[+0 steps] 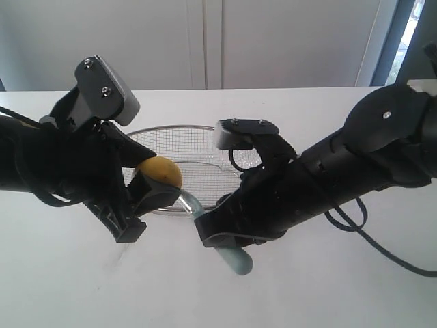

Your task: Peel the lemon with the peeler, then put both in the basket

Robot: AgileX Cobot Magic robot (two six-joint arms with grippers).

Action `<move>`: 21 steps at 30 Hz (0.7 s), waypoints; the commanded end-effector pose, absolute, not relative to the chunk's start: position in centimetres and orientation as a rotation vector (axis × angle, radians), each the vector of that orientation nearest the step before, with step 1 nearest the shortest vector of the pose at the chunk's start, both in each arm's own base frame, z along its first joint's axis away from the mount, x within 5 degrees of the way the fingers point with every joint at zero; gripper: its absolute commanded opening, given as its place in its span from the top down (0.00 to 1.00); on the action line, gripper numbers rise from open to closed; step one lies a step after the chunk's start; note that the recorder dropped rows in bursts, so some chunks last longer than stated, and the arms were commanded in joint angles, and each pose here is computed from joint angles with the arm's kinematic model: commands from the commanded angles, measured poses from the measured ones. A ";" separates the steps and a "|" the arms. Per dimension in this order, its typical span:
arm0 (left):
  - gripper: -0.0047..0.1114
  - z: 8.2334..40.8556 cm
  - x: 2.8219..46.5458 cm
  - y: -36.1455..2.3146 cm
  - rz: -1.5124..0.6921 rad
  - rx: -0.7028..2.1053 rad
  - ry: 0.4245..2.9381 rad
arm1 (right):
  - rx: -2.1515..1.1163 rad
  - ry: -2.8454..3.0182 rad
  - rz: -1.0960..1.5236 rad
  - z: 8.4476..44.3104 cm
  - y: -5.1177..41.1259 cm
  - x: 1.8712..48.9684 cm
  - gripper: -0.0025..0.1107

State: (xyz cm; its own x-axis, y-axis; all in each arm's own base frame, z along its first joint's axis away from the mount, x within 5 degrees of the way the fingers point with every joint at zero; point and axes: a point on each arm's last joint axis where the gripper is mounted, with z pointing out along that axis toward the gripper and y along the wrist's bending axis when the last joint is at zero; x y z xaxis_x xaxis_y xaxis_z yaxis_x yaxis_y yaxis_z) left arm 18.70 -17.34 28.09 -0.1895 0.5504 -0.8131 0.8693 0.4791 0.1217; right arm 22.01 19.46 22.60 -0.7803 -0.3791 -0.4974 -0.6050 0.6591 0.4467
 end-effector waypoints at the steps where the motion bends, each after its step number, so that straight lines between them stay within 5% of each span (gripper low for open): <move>1: 0.96 28.1 18.7 -17.3 -0.479 1.174 1.875 | -0.786 2.458 0.883 23.8 19.9 22.4 0.98; 21: 0.96 28.1 18.9 -17.3 -0.463 1.161 1.870 | -0.796 2.472 0.930 23.9 20.1 22.2 0.98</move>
State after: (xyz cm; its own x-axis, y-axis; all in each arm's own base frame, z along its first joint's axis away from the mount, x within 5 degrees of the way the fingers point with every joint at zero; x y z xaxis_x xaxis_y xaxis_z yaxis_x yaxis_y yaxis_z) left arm 18.84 -17.30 28.17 -0.1857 0.5447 -0.8178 0.8614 0.4907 0.1312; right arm 22.23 19.92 23.52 -0.7778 -0.3683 -0.5093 -0.6104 0.6357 0.4725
